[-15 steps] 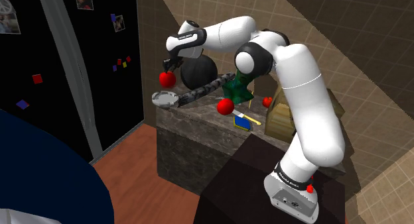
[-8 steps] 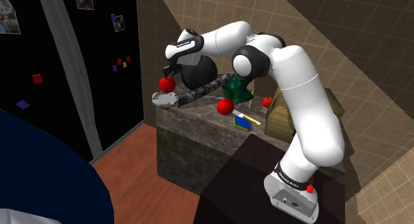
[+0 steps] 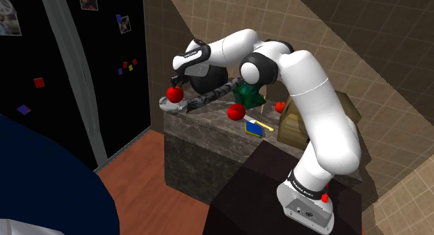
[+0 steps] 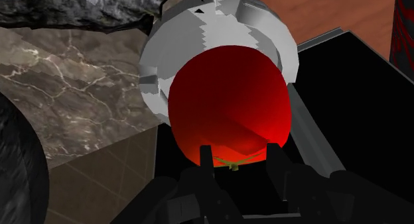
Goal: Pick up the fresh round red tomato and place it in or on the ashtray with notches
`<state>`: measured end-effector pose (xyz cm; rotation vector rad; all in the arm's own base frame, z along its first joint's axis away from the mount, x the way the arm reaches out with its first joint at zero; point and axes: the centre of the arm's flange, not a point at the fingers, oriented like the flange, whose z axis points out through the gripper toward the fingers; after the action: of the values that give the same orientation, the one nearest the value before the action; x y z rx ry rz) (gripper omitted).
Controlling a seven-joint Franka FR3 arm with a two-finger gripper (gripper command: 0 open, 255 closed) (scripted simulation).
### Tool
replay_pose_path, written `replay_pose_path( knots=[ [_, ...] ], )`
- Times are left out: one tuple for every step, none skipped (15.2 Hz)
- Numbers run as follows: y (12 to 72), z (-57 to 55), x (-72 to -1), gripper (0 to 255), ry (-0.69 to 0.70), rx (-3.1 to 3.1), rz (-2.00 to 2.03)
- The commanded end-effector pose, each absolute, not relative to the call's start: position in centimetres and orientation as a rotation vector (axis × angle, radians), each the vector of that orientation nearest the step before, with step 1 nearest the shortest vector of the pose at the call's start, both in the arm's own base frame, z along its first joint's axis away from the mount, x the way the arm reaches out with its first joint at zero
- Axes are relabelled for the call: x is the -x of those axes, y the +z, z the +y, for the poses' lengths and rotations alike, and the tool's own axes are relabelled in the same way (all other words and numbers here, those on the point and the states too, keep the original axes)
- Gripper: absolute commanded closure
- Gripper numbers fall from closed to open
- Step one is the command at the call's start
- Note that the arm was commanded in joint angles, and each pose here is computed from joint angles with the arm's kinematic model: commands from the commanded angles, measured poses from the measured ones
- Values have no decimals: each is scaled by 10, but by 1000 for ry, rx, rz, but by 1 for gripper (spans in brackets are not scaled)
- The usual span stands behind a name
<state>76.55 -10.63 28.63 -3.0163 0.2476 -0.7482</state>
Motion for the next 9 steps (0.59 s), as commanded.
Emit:
replay_pose_path(
  knots=[
    [276, -106, -766, 255, -749, 3016, 248],
    [271, -106, -766, 255, -749, 3016, 248],
    [270, -106, -766, 255, -749, 3016, 248],
    [270, -106, -766, 255, -749, 3016, 248],
    [270, -106, -766, 255, -749, 3016, 248],
    [270, -106, -766, 255, -749, 3016, 248],
    [270, -106, -766, 255, -749, 3016, 248],
    [270, -106, -766, 255, -749, 3016, 248],
    [270, -106, -766, 255, -749, 3016, 248]
  ],
)
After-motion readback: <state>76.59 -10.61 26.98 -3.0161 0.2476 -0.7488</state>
